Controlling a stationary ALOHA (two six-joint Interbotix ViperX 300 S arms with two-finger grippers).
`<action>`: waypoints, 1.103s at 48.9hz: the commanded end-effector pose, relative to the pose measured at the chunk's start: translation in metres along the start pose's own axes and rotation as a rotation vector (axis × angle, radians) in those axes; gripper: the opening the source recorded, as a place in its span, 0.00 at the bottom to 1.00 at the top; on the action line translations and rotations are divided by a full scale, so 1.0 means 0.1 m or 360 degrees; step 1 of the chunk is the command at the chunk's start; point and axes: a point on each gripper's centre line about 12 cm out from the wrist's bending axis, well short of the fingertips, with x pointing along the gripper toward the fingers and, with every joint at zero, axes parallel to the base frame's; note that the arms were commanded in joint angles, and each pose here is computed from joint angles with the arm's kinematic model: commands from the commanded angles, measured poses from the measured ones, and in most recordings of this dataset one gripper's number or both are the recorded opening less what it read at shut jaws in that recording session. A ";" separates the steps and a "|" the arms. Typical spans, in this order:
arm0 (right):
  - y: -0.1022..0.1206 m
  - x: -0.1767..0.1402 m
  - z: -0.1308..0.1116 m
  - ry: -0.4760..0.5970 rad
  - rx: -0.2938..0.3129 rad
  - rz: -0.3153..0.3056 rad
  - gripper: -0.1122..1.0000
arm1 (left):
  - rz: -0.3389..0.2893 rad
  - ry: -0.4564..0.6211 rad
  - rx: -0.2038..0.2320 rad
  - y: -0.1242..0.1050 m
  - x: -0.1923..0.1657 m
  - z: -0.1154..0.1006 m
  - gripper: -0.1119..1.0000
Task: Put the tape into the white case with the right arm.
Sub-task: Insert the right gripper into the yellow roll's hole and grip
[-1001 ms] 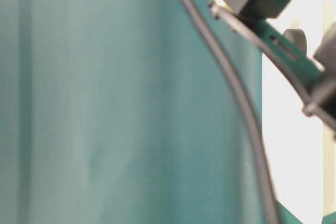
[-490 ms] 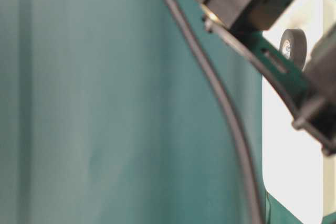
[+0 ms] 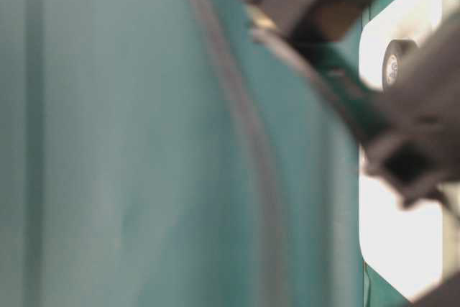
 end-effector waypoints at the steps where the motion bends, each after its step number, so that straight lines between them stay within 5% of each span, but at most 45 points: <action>1: -0.04 -0.34 0.39 -0.0137 0.0020 -0.0015 0.12 | -0.0001 -0.0017 -0.0002 0.00 0.00 0.05 0.10; 29: -0.29 -0.44 0.36 -0.0013 0.0051 -0.0166 0.12 | -0.0001 -0.0015 -0.0002 0.00 0.00 0.05 0.10; 54: -1.24 -0.60 0.36 0.0017 0.0245 -0.0406 0.12 | -0.0001 -0.0015 0.0000 0.00 0.00 0.05 0.10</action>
